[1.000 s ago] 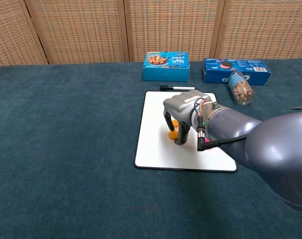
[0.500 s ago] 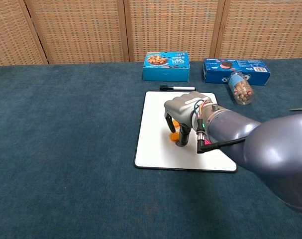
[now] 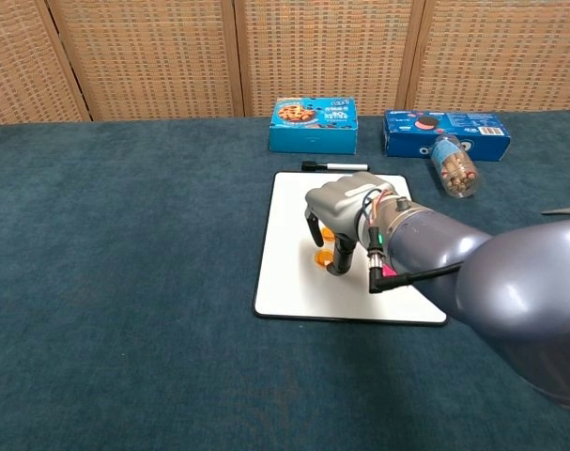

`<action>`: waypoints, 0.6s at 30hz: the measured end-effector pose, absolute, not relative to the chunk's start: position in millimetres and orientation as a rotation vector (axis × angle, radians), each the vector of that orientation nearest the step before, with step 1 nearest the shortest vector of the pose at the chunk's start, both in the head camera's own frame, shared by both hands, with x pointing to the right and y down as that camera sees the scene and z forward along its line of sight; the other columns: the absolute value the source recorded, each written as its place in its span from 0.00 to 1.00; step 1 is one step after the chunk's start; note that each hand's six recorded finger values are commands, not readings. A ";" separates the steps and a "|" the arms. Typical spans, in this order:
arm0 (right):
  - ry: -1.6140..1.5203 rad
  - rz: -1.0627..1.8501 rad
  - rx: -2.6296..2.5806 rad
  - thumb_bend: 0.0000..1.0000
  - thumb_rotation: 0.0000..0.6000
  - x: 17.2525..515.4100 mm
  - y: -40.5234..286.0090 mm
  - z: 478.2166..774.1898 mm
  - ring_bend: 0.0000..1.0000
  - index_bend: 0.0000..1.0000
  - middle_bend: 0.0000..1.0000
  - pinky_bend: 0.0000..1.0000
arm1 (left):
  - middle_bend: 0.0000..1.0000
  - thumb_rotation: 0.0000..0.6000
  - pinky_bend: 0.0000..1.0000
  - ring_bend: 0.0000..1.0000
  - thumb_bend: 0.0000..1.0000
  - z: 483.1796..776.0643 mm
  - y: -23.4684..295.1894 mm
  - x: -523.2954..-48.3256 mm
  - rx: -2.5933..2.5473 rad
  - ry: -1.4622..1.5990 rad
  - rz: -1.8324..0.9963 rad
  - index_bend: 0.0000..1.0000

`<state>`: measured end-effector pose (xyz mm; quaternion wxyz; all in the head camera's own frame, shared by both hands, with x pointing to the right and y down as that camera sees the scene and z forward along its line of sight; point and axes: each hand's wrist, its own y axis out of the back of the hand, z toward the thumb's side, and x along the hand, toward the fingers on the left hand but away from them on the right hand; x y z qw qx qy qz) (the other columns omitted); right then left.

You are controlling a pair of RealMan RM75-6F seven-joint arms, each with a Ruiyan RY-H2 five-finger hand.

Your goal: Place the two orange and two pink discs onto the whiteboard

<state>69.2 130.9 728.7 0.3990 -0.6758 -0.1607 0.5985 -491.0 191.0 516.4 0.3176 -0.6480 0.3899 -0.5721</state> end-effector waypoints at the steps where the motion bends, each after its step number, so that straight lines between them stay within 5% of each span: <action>1: -0.409 1.513 -1.711 0.36 1.00 69.2 130.6 728.1 1.00 0.38 0.98 1.00 | 0.00 1.00 0.00 0.00 0.00 516.4 191.0 -491.1 -1.705 1.026 -1.505 0.00; 10: -0.462 1.446 -1.747 0.36 1.00 70.2 126.5 705.6 1.00 0.38 0.98 1.00 | 0.00 1.00 0.00 0.00 0.00 517.1 190.3 -492.2 -1.706 1.025 -1.509 0.00; 18: -0.694 1.257 -1.757 0.36 1.00 121.8 108.2 639.8 0.94 0.38 0.85 1.00 | 0.00 1.00 0.00 0.00 0.00 513.0 193.0 -489.9 -1.705 1.030 -1.479 0.00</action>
